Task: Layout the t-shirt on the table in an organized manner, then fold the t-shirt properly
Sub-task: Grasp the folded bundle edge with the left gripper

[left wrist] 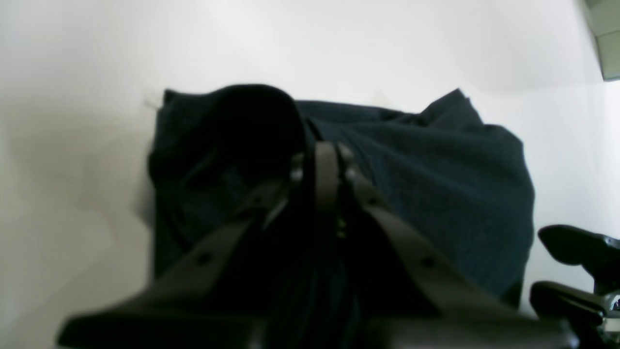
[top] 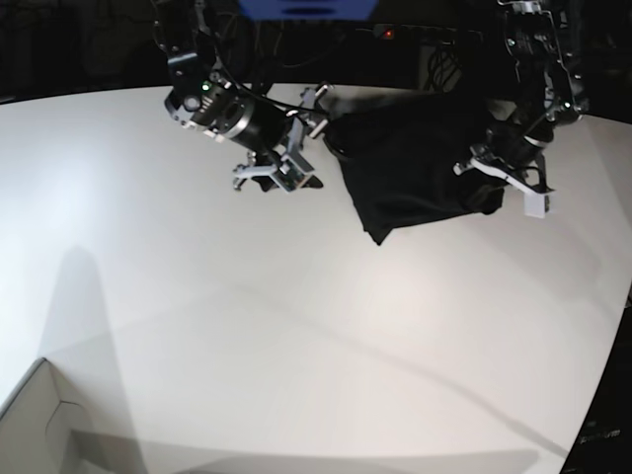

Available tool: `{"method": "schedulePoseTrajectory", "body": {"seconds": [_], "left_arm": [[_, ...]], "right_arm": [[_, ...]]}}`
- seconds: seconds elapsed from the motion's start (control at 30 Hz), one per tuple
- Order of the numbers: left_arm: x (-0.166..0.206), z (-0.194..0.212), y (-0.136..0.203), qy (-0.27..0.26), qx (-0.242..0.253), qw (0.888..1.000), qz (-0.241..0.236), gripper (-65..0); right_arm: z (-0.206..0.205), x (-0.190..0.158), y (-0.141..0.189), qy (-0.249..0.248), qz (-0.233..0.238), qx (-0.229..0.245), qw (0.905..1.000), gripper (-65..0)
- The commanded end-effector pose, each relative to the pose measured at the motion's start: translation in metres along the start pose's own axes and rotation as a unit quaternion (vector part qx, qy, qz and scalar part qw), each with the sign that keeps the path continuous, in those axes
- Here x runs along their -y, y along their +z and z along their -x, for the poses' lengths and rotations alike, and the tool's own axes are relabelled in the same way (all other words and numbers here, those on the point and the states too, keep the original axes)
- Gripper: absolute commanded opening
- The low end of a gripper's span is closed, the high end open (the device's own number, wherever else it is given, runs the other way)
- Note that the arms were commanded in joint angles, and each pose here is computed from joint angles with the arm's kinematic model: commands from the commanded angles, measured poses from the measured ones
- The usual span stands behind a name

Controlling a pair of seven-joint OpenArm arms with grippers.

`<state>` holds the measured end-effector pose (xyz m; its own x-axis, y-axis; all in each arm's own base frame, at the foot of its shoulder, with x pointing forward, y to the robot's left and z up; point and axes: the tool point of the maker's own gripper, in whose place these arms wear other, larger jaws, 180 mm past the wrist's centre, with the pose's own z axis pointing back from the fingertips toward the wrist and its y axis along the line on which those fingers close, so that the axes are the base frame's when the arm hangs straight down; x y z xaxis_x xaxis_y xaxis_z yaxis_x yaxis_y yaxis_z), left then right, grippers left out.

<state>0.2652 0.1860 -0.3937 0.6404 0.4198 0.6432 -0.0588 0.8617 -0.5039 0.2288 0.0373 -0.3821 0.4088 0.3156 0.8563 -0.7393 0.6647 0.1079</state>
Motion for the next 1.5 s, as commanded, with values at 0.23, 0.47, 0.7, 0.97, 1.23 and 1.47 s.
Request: {"method": "schedulePoseTrajectory", "body": {"seconds": [0.23,0.47,0.7,0.97,1.23,1.47], "left_arm": [[0.002,-0.024,0.022,-0.020,0.043,0.999,-0.003,-65.0],[-0.019,-0.040,0.034,-0.009,0.069,0.997,-0.031,-65.0],[-0.020,-0.037,0.032,-0.007,0.066,0.997,-0.031,-64.9],[-0.023,-0.037,0.034,-0.005,0.066,0.997,-0.035,-42.7],[-0.024,-0.029,0.040,-0.008,0.058,0.998,-0.039,-13.3],[-0.028,-0.006,0.044,0.009,0.038,0.998,-0.046,-12.9]], "right_arm": [[-0.016,0.000,0.000,-0.002,-0.002,0.029,0.9996,-29.5],[-0.016,0.000,-0.001,-0.002,-0.002,0.029,0.9996,-29.5],[-0.016,-0.001,-0.001,-0.001,-0.004,0.029,0.9996,-29.5],[-0.017,-0.001,-0.001,0.000,-0.003,0.030,0.9995,-29.5],[-0.018,-0.001,-0.001,0.000,-0.004,0.031,0.9995,-29.5],[-0.017,0.000,0.000,0.001,-0.002,0.030,0.9995,-29.5]]}}
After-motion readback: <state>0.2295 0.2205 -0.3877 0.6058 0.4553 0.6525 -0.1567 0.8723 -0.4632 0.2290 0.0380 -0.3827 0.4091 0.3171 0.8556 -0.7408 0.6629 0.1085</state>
